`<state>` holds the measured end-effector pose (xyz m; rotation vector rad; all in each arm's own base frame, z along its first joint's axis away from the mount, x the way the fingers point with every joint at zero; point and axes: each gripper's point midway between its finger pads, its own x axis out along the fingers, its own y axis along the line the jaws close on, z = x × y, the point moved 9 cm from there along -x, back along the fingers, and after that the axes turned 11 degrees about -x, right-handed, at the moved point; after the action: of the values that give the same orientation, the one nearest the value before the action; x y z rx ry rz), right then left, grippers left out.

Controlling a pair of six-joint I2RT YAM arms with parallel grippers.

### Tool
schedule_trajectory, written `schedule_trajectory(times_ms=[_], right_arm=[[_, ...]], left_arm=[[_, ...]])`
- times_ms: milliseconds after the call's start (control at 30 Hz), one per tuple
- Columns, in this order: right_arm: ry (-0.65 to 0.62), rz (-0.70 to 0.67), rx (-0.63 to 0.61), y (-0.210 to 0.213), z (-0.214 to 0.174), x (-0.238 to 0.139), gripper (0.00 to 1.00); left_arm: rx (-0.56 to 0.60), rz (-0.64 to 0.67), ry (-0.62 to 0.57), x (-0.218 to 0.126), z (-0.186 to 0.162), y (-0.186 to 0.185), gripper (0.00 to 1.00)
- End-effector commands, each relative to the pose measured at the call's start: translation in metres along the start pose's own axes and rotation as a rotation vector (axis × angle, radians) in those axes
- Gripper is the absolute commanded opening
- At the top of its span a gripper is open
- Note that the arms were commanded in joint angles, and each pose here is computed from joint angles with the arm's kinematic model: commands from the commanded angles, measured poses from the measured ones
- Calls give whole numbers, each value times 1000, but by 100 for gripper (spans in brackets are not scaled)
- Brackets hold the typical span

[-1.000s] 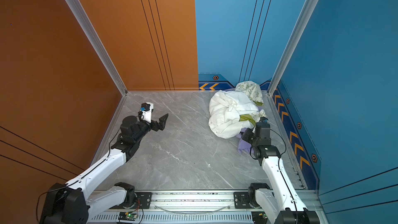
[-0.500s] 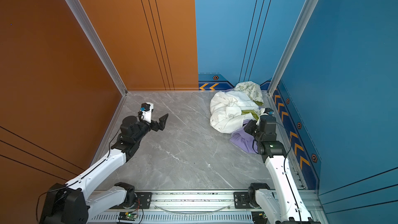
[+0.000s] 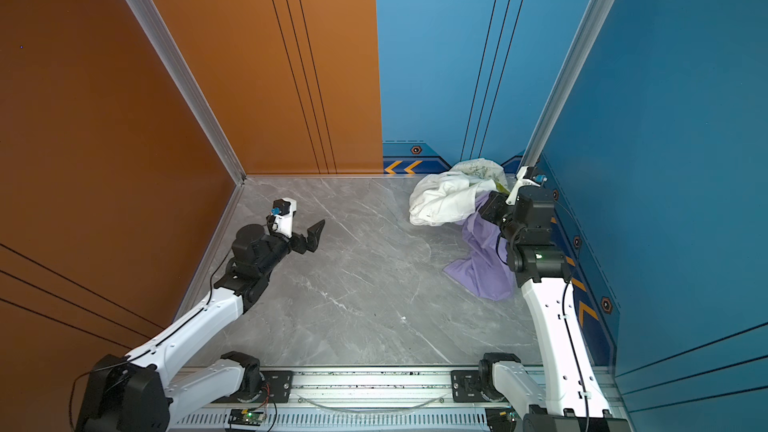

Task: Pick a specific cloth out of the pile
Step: 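Grasp the purple cloth with the right gripper and lift it up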

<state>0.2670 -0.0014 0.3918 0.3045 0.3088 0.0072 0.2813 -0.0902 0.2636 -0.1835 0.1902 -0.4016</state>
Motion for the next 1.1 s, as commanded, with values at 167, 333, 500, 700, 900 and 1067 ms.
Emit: schedule_trajectory(times_ms=[167, 333, 500, 700, 900, 1067], right_arm=[[-271, 156, -42, 33, 85, -33, 0], [-387, 220, -32, 45, 111, -53, 0], [-421, 271, -10, 50, 119, -60, 0], [-473, 389, -10, 62, 128, -70, 0], [-516, 478, -19, 76, 135, -81, 0], [-462, 527, -32, 84, 122, -72, 0]], left_arm=[[14, 9, -2, -3, -2, -1, 98], [14, 8, 0, -3, -3, -1, 98], [13, 7, 0, -2, -3, -1, 98], [12, 5, 5, -2, -4, -1, 98], [12, 4, 6, -1, -4, -1, 98], [13, 3, 6, -1, -4, -1, 98]])
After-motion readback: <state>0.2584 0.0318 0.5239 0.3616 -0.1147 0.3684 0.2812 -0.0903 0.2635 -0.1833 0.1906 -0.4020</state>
